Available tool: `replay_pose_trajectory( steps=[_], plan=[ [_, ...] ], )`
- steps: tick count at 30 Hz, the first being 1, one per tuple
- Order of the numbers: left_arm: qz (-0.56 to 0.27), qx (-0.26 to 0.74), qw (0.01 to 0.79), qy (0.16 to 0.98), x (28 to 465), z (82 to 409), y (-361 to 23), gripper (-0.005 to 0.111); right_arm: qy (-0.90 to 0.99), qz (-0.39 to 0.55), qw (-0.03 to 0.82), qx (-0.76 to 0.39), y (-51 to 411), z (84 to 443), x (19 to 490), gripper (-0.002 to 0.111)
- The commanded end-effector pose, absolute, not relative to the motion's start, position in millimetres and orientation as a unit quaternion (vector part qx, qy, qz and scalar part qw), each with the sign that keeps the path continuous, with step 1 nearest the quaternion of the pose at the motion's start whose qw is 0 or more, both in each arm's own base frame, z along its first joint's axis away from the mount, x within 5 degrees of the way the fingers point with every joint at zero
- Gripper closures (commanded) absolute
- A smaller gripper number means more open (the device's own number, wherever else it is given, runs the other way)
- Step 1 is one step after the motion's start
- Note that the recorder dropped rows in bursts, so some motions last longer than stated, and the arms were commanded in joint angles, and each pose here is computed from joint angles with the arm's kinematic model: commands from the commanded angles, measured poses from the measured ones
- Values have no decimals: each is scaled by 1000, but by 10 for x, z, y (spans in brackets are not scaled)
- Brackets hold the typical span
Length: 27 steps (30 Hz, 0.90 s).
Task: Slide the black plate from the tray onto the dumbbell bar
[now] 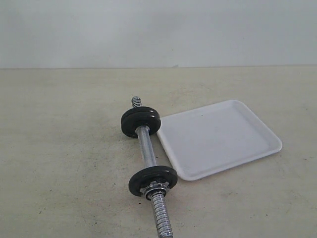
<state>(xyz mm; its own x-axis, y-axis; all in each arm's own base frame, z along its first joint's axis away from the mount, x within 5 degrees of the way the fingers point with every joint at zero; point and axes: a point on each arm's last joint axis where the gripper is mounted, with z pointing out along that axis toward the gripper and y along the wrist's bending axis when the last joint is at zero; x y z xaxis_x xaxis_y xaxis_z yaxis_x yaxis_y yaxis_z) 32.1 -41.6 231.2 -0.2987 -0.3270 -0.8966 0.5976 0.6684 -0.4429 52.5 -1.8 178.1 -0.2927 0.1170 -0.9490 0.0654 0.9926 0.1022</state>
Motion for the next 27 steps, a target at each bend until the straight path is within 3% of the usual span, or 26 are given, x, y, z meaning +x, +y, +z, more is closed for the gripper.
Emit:
replay_pose_trajectory(
  steps=[1, 3, 9, 16, 21, 27],
  plan=[
    [-393, 97, 589, 700, 327, 2302, -412, 102, 802, 19, 595, 57, -20, 1787, 524, 109],
    [-374, 110, 601, 697, 335, 2304, -403, 102, 802, 19, 595, 57, -20, 1787, 524, 109],
    [-178, 154, 739, 632, 468, 2334, -237, 102, 802, 19, 595, 57, -20, 1787, 524, 109],
    [-30, 110, 765, 634, 546, 2210, -88, 102, 802, 19, 595, 57, -20, 1787, 524, 109],
    [-20, 46, 755, 653, 555, 2182, -35, 102, 802, 19, 595, 57, -20, 1787, 524, 109],
    [-33, 49, 683, 728, 557, 1994, -116, 102, 802, 19, 595, 57, -20, 1787, 524, 109]
  ],
)
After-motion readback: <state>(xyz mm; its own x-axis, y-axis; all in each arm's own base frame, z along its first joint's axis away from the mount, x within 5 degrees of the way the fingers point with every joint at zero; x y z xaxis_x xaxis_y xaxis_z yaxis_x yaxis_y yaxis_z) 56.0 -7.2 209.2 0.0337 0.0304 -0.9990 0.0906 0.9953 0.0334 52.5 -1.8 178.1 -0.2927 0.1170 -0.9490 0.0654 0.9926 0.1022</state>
